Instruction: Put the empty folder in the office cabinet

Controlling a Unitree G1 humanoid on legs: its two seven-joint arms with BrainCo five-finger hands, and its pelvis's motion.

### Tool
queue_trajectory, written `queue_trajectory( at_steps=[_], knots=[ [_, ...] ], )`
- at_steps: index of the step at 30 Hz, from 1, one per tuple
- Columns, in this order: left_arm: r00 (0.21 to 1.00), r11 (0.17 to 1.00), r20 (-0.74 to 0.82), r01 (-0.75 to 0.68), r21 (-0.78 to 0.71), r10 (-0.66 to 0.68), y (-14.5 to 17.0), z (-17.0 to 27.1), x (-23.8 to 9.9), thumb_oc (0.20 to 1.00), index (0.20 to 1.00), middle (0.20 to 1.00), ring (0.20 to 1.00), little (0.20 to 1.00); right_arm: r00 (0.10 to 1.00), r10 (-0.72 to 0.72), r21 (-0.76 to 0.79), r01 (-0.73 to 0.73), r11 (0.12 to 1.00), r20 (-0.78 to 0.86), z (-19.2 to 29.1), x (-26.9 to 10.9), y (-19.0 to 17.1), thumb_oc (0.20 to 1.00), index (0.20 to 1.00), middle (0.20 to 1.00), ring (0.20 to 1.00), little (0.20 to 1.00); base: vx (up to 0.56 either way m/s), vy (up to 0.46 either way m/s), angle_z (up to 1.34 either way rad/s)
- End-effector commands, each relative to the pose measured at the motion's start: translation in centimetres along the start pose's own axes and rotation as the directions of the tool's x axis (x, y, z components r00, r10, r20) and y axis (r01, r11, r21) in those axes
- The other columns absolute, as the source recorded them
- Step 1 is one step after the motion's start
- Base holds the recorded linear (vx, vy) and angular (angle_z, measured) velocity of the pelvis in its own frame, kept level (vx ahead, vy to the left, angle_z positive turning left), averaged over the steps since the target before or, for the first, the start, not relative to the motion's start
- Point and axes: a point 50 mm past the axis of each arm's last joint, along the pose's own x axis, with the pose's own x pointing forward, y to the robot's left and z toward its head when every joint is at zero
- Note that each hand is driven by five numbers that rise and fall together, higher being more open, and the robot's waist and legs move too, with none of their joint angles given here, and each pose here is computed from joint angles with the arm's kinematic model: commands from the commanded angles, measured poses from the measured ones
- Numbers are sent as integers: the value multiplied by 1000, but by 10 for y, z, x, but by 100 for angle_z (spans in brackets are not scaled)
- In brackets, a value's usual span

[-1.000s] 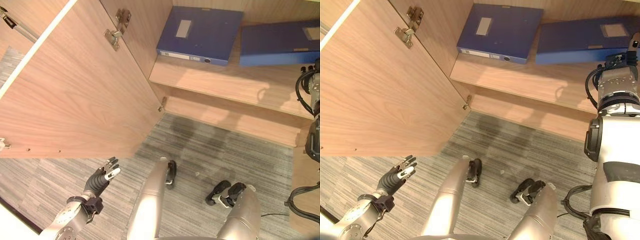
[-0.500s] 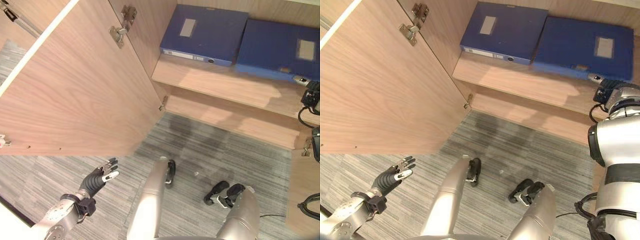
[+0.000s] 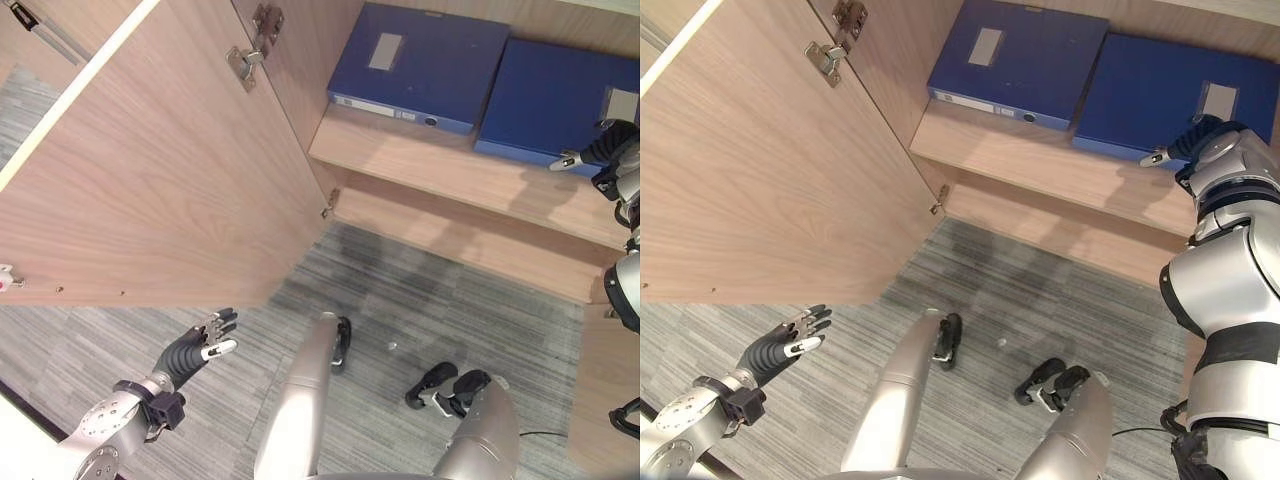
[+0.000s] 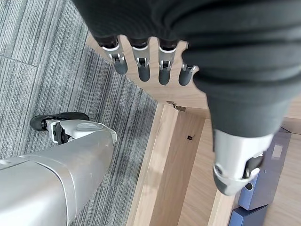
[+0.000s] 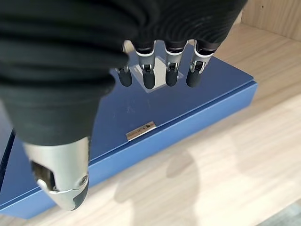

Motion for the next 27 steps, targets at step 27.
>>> queue_trajectory(
  at_steps=[27],
  knots=[
    [953,987,256,-157,-37,161,7,32,1,1000,1000,1000,1000,1000,809,308,-467,-46,883,501,130,-51,103,1000,1000,1000,1000,1000,-9,5,-4]
  ],
)
